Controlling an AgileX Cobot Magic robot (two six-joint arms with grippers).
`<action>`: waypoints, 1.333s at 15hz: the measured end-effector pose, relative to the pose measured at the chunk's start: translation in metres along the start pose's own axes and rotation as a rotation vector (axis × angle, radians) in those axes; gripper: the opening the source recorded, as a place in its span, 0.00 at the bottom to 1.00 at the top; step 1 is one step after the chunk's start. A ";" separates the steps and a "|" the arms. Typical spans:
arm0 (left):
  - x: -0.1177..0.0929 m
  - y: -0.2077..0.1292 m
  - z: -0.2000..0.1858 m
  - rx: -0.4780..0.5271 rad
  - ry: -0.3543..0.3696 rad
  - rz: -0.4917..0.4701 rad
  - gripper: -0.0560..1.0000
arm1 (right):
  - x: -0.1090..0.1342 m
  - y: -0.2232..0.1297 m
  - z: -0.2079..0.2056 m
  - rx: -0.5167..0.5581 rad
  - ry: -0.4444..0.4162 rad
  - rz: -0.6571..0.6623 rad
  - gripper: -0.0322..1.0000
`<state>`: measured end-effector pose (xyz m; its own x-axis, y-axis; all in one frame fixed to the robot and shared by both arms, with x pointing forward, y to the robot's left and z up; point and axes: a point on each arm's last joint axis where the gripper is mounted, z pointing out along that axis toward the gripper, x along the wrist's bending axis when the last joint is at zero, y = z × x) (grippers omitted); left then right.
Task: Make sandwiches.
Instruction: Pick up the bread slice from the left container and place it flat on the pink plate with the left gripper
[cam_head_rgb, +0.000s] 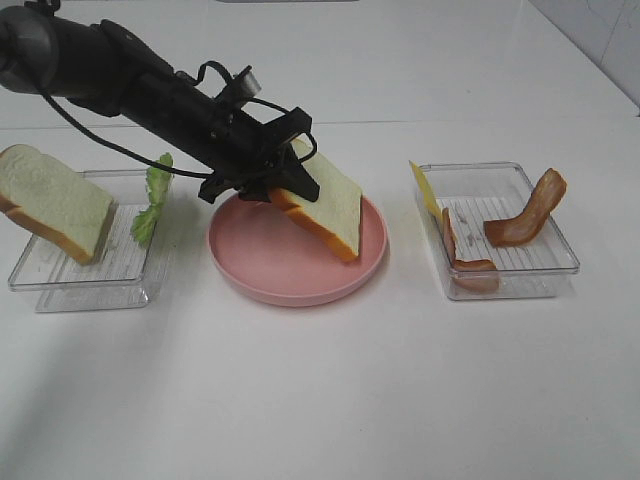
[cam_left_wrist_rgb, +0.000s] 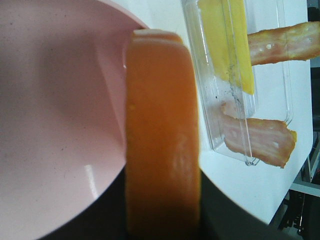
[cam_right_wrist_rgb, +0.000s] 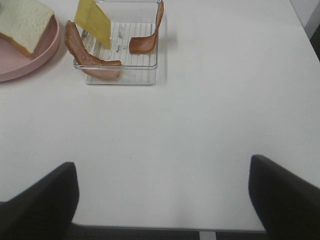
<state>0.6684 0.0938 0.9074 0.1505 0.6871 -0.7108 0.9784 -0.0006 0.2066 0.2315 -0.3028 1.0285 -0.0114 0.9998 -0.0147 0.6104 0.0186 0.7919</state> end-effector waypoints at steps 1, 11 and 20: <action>0.001 -0.001 0.003 0.005 -0.001 -0.005 0.25 | 0.000 0.000 0.000 0.000 0.000 0.000 0.89; 0.009 -0.008 0.009 0.072 0.081 -0.100 0.25 | 0.000 0.000 0.000 0.000 0.000 0.000 0.89; 0.004 -0.012 0.003 0.098 0.191 -0.024 0.79 | 0.000 0.000 0.000 0.000 0.000 0.000 0.89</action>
<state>0.6577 0.0944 0.8997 0.1068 0.8131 -0.5723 0.9919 -0.0471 0.1183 0.2315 -0.3028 1.0285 -0.0114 0.9998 -0.0147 0.6104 0.0186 0.7919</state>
